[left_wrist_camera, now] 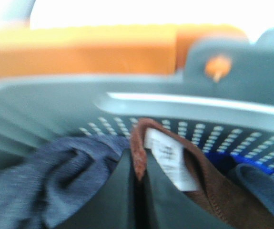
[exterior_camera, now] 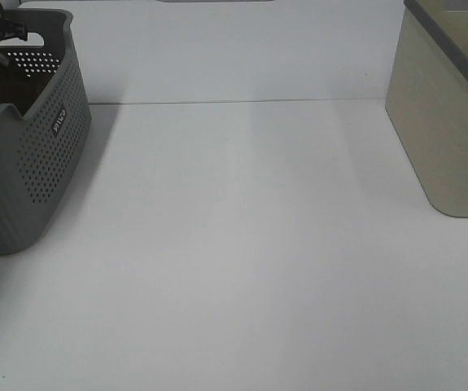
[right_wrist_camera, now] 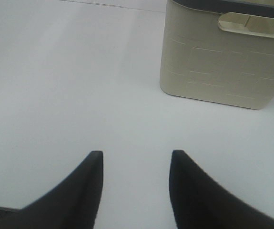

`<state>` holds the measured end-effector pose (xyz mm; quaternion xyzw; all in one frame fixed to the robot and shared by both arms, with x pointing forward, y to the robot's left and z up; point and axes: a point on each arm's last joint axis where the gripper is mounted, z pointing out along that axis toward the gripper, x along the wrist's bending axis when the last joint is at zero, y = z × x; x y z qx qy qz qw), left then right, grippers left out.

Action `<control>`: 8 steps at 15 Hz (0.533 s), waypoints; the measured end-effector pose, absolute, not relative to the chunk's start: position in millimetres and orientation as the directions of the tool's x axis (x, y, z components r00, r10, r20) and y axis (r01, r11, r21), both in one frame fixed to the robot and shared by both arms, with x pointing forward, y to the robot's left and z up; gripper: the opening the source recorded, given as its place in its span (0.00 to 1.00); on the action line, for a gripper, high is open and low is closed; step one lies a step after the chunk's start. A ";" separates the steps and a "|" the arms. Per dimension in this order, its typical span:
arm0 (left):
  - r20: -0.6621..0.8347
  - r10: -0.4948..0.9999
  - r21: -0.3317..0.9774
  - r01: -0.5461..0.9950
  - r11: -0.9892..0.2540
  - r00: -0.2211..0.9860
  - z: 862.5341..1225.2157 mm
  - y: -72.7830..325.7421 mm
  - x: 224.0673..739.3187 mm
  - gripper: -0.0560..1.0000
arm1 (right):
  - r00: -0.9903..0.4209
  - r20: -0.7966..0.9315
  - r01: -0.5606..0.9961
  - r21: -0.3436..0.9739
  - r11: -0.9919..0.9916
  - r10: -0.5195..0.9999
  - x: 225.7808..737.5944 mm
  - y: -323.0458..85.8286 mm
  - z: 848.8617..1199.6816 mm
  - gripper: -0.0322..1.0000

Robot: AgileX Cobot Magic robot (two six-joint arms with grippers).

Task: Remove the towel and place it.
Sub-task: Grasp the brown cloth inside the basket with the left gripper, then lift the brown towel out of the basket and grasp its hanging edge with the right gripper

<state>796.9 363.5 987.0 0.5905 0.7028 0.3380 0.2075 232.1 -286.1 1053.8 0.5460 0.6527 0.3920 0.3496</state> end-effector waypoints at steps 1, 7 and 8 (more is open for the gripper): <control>0.113 0.971 0.735 0.675 0.062 -0.212 1003.3 362.8 793.6 0.05 | -0.159 -0.028 0.439 0.893 0.096 0.987 232.1 -286.1 1053.8 0.45; 0.125 0.983 0.821 0.571 -0.025 -0.137 1110.1 324.8 760.5 0.05 | -0.159 -0.028 0.439 0.893 0.096 0.987 232.1 -286.1 1053.8 0.45; 0.126 0.986 0.840 0.541 -0.049 -0.107 1131.0 311.8 751.7 0.05 | -0.159 -0.028 0.439 0.893 0.096 0.987 232.1 -286.1 1053.8 0.45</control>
